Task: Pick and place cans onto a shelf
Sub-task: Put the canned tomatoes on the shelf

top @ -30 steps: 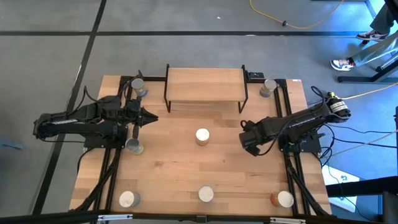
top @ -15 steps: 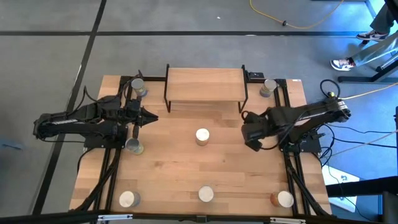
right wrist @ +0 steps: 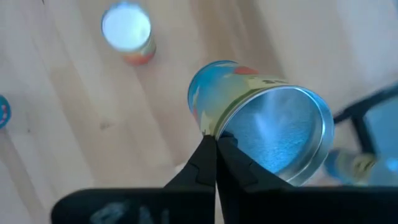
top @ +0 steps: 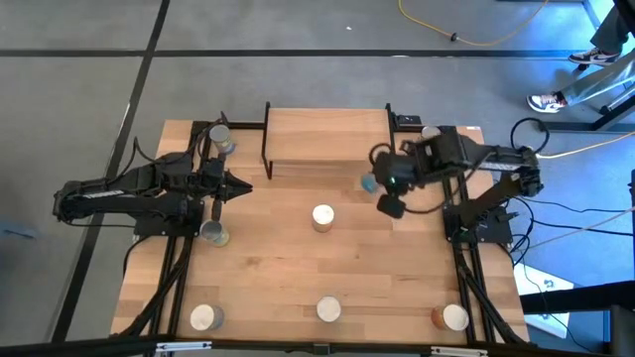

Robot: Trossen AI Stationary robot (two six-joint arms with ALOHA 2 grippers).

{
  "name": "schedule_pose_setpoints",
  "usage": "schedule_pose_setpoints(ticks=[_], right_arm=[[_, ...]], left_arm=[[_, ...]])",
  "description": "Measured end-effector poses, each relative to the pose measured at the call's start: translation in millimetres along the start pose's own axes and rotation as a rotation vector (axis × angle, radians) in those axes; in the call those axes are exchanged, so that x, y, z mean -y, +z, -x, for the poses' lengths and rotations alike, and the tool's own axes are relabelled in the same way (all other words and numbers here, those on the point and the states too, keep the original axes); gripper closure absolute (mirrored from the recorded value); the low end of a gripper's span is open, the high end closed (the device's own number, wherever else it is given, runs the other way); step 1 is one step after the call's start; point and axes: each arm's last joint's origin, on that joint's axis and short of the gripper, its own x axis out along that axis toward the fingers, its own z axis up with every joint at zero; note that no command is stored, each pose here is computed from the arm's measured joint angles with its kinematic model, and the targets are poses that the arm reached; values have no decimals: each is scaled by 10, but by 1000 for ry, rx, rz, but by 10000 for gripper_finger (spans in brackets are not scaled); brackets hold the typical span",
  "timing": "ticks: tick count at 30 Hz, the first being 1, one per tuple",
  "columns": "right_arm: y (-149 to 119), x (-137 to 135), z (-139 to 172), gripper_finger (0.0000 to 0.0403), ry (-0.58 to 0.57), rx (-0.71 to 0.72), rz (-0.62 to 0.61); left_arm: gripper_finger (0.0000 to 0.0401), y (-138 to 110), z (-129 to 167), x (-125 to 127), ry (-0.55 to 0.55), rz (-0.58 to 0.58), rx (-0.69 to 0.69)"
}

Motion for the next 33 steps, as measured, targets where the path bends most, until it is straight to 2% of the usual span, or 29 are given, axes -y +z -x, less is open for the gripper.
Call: schedule_pose_setpoints(ticks=[4, 9, 14, 20, 27, 33], right_arm=[[239, 229, 74, 403, -17, 61, 35], [461, 649, 67, 403, -85, 90, 24], [647, 1118, -125, 403, -154, 46, -15], [771, 1554, -460, 403, -156, -43, -60], [835, 1743, -763, 403, -120, -119, -57], [839, 1814, -865, 403, -134, -150, -63]], left_arm=[[360, 0, 0, 0, 0, 0, 0], [360, 0, 0, 0, 0, 5, 0], [360, 0, 0, 0, 0, 33, 0], [360, 0, 0, 0, 0, 33, 0], [360, 0, 0, -1, 3, 57, 1], [360, 0, 0, -1, 4, 59, 1]])
